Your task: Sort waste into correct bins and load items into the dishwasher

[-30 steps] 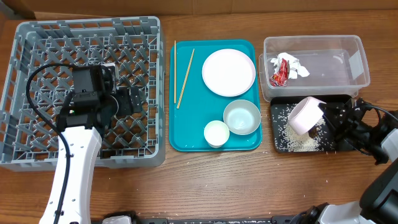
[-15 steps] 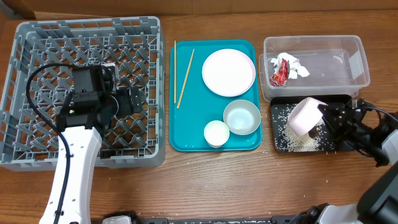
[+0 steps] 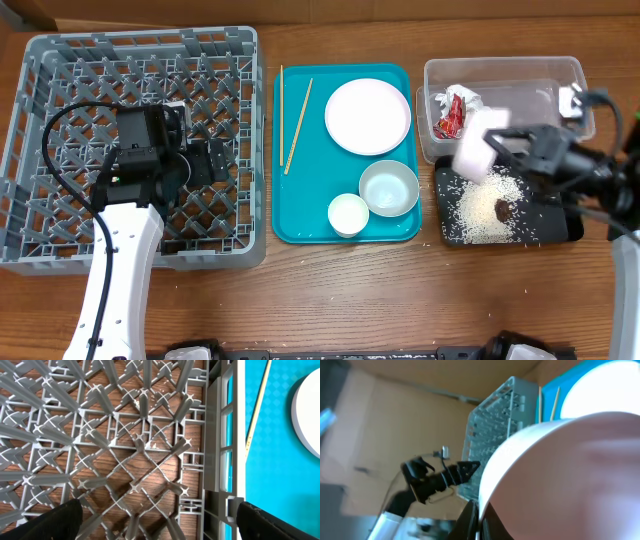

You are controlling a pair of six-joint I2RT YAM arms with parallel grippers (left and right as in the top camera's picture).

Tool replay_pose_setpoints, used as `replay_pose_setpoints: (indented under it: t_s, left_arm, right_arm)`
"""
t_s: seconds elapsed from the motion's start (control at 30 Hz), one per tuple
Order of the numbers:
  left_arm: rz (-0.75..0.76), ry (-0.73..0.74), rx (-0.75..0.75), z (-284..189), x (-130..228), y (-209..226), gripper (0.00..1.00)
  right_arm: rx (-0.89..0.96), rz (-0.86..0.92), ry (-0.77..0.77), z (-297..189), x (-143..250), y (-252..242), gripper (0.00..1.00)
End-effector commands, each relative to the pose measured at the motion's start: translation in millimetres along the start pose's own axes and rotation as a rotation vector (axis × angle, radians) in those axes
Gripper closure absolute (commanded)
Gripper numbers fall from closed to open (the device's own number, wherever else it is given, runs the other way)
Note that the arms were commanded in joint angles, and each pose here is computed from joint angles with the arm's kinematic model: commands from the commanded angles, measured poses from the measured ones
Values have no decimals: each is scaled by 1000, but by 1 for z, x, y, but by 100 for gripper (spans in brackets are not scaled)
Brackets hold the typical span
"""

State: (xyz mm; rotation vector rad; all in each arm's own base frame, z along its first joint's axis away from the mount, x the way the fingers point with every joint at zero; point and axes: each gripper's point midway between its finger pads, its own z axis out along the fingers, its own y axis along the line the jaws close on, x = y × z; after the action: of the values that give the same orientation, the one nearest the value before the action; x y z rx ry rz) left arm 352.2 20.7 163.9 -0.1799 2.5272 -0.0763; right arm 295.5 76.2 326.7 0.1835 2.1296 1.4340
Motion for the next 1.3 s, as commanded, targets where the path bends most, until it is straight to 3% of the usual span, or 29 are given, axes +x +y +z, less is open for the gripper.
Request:
replay_pose_setpoints:
  t_s: [0.0, 0.27, 0.43, 0.63, 1.17, 1.27]
  left_arm:
    - [24, -3, 1, 1, -3, -4, 0]
    - [23, -3, 1, 1, -3, -4, 0]
    - [24, -3, 1, 1, -3, -4, 0]
    - [24, -3, 1, 1, -3, -4, 0]
    - [24, -3, 1, 1, -3, -4, 0]
    - [26, -7, -4, 1, -4, -3, 0]
  right_arm:
    - [209, -92, -63, 22, -11, 24, 96]
    - [403, -321, -4, 126, 14, 40, 96]
    - [475, -472, 145, 210, 45, 6, 96]
    - [585, -629, 290, 271, 76, -36, 96]
    - [699, -703, 568, 325, 161, -124, 96]
    - [688, -729, 580, 328, 165, -124, 87]
